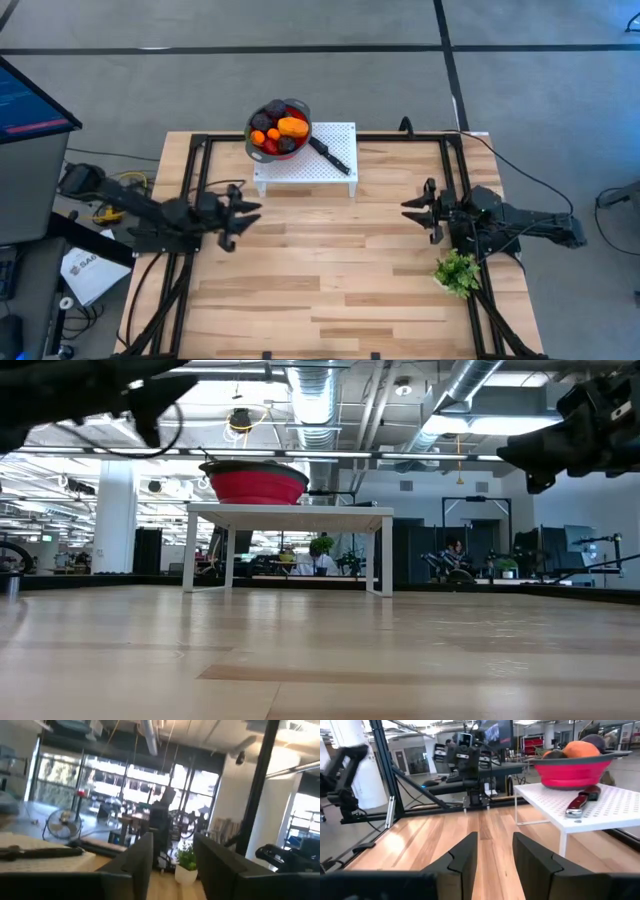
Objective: Pick & Place Fruit
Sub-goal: Return to Home Position
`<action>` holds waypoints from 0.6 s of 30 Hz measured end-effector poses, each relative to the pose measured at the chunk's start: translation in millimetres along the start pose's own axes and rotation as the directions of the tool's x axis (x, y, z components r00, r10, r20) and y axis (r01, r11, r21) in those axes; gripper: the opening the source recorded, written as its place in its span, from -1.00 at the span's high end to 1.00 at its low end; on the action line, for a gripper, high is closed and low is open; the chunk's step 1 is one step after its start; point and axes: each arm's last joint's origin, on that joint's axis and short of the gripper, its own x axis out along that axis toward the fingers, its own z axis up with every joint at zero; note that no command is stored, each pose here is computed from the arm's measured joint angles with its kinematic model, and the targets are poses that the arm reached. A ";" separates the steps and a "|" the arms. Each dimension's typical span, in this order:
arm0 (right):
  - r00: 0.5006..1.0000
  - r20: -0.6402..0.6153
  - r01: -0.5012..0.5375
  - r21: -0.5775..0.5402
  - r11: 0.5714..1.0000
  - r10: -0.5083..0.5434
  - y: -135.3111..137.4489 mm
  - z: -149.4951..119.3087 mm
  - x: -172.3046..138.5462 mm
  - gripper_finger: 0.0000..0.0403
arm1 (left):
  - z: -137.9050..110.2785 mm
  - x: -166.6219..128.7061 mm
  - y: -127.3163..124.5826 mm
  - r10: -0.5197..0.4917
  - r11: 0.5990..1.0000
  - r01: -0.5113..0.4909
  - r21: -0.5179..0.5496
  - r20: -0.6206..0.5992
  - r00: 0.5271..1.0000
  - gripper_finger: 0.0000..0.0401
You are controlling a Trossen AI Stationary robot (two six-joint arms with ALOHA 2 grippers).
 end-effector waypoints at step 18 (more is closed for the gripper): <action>1.000 -0.003 -0.011 0.000 1.000 0.011 1.1 -0.5 0.1 0.41 | -12.4 -42.6 18.1 0.050 0.979 0.011 0.201 -0.297 0.954 0.99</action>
